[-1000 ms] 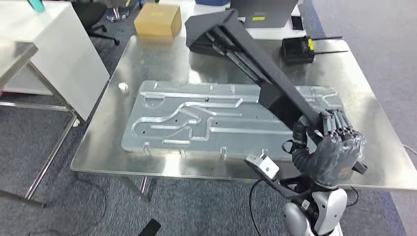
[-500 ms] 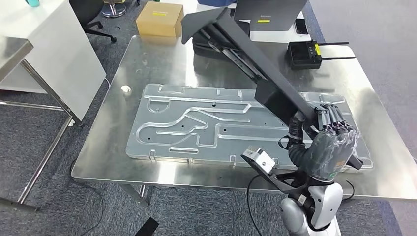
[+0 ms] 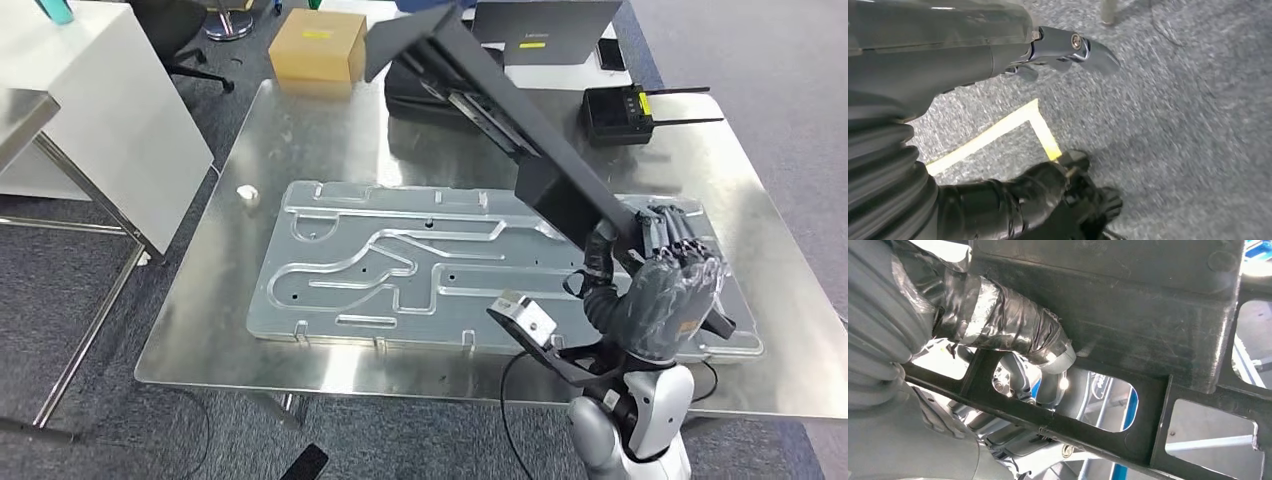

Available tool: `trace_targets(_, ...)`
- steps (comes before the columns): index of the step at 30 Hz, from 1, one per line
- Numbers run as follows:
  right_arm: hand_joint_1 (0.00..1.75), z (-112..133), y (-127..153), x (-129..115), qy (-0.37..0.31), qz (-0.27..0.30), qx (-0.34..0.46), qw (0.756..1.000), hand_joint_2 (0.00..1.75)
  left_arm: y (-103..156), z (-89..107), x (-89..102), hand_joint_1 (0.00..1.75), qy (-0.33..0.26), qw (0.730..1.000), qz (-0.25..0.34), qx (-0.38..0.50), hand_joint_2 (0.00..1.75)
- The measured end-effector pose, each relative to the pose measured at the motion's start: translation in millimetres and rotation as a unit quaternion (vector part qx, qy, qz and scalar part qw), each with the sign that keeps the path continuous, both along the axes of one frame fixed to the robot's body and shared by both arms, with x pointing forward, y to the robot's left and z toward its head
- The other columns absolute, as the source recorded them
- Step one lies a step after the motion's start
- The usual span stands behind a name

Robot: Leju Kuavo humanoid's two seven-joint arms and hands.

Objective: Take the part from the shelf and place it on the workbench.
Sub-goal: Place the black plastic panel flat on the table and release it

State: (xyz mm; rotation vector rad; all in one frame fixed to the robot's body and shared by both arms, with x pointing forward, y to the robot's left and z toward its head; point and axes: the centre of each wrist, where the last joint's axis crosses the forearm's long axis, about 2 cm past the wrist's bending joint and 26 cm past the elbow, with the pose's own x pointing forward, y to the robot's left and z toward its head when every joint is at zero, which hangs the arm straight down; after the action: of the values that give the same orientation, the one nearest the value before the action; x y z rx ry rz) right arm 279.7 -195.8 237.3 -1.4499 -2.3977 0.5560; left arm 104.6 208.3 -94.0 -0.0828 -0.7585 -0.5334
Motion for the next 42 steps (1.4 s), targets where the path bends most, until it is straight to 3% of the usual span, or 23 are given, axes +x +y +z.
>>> trace_targets(3,1.62,1,5,2,-0.001,0.006,-0.002,1.000,1.75,0,0.3,1.1,0.00,-0.002,1.000,-0.006,-0.003,1.75)
trace_targets(7,1.65,0,10,4,0.005,0.005,-0.006,1.000,1.75,0,-0.2,-0.8,0.00,0.004,1.000,-0.003,0.008,0.00)
trace_targets(14,1.67,15,24,20,-0.019,-0.018,-0.063,0.998,1.75,0,1.2,4.8,0.00,0.017,0.999,-0.007,0.027,0.00)
trace_targets(20,1.69,56,43,55,-0.018,-0.070,-0.078,0.994,1.75,-4,3.9,12.8,0.00,0.013,0.999,-0.023,0.032,0.00)
trace_targets(25,1.69,51,65,62,-0.038,-0.048,-0.164,0.985,1.75,-8,6.2,19.2,0.00,0.008,0.999,-0.035,0.034,0.00)
trace_targets(34,1.68,48,62,74,-0.047,-0.053,-0.209,0.975,1.75,-8,6.2,18.8,0.00,0.008,0.999,-0.038,0.035,0.00)
trace_targets(42,1.68,33,28,89,-0.029,-0.078,-0.232,0.969,1.75,-8,5.7,16.8,0.00,0.010,0.999,-0.034,0.034,0.00)
